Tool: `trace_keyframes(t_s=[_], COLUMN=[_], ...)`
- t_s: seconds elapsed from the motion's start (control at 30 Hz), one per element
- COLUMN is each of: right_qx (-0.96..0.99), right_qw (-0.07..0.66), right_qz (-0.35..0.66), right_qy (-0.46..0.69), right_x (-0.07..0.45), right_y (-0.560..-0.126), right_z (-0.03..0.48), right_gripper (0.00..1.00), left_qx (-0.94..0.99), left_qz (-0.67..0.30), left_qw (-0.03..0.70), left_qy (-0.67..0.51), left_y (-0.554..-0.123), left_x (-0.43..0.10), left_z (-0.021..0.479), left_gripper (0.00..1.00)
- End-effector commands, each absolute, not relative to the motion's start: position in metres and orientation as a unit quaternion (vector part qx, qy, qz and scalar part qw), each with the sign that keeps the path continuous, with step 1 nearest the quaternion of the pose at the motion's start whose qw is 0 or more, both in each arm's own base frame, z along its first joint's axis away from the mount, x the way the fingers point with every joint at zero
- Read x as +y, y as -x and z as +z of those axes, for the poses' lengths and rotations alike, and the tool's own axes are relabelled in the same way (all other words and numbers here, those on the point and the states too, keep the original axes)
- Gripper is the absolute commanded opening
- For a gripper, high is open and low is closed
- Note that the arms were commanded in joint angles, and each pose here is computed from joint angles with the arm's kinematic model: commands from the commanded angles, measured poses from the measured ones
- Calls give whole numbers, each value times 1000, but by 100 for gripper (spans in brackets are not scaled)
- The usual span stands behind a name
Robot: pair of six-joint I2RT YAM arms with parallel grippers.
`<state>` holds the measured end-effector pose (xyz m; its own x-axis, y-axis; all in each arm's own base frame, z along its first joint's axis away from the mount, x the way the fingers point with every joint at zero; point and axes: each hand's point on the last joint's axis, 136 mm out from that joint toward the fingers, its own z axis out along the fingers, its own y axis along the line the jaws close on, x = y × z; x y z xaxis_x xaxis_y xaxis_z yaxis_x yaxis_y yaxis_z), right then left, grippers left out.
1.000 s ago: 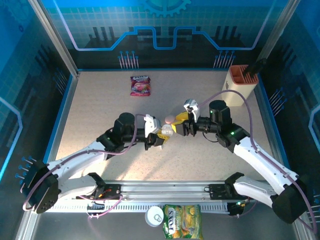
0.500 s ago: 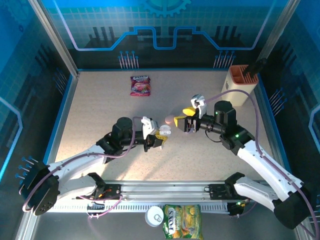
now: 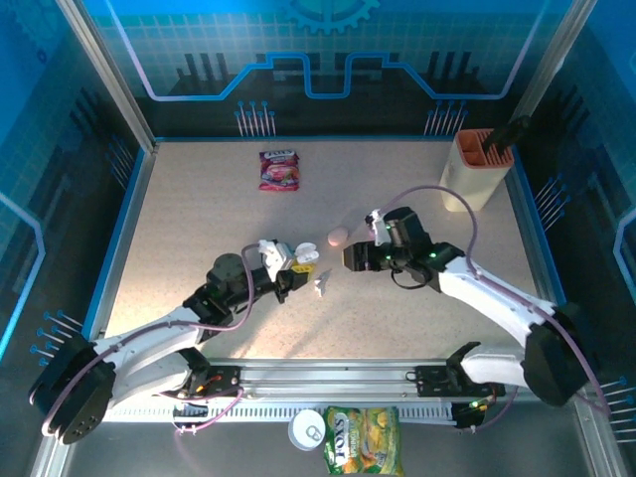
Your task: Insert the wireless bluetooth earbuds into the charging case
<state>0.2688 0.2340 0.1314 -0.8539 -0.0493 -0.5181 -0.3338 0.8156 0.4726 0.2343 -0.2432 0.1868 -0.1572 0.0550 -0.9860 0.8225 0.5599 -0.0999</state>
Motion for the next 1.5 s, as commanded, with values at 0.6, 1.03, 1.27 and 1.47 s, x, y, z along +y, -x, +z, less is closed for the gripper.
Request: trace_keyframes(t_s=[0.6,1.03,1.27,1.47], right_qx=[986,988,988,987], right_qw=[49,18,8,3], right_qz=[74,15,13,13], right_qy=[141,154,157,158], right_x=[318,323,323,324], right_y=[-244,-247,-244,-243], right_z=[61,30,22,16], right_gripper=[47,35,29,25], left_qx=[677,678,681,682], left_qz=[-249,-249,-252,-254], left_qw=[655,649,643,641], left_qy=[-225,-238,-245,-246], left_y=[-230,-228,-229,-228], left_x=[-174,-177,-180,-181], left_z=[189,185,183,184], left_gripper=[7,8,8,8])
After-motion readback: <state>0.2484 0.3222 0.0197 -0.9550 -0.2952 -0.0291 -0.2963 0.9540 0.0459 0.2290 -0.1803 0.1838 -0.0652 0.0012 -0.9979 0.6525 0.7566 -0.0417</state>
